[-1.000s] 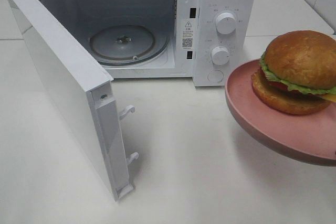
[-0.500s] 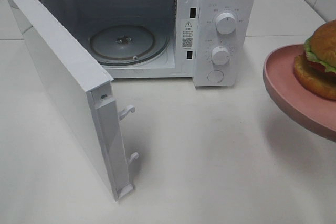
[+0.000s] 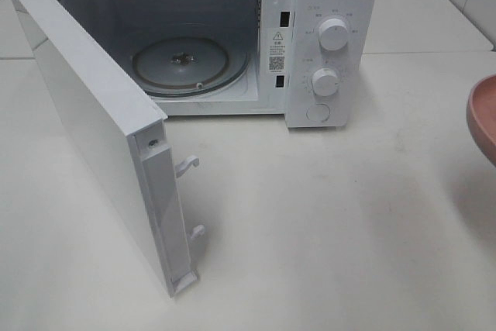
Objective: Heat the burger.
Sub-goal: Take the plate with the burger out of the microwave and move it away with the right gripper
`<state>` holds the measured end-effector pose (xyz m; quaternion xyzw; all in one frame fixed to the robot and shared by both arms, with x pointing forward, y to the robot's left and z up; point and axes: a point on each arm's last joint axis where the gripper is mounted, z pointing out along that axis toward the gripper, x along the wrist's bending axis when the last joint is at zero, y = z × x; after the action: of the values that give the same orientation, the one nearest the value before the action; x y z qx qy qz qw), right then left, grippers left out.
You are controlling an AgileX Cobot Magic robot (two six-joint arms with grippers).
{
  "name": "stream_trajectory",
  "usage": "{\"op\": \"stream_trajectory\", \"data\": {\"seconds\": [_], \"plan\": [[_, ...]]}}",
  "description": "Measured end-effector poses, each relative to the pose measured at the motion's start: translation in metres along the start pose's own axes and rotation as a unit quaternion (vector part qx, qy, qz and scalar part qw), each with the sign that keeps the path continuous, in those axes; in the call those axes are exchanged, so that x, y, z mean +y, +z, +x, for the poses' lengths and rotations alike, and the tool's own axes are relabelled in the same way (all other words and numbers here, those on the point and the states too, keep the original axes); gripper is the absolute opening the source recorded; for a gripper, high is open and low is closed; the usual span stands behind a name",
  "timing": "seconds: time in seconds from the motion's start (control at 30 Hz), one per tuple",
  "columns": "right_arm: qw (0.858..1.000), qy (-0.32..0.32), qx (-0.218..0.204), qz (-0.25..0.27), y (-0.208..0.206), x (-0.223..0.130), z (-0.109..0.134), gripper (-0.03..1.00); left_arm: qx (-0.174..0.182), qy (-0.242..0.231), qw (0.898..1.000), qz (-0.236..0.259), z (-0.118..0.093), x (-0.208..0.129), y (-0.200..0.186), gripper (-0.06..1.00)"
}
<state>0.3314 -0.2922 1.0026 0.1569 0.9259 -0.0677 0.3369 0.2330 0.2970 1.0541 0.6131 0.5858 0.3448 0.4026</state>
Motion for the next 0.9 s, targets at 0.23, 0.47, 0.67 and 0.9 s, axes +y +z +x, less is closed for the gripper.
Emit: {"op": "stream_trajectory", "data": {"seconds": [0.23,0.47,0.67,0.9], "plan": [[0.997,0.059,-0.004,0.043,-0.001,-0.009,0.0,0.09,0.0,0.0,1.0,0.0,0.0,0.0,0.0,0.99],[0.989,0.105,-0.002,0.101,0.0,-0.016,0.001,0.09,0.0,0.0,1.0,0.0,0.0,0.0,0.0,0.99],[0.976,0.163,-0.003,0.141,0.0,-0.018,0.0,0.09,0.0,0.0,1.0,0.0,0.0,0.0,0.0,0.99],[0.964,0.224,-0.023,0.139,-0.002,-0.018,-0.004,0.09,0.0,0.0,1.0,0.0,0.0,0.0,0.0,0.99]]}}
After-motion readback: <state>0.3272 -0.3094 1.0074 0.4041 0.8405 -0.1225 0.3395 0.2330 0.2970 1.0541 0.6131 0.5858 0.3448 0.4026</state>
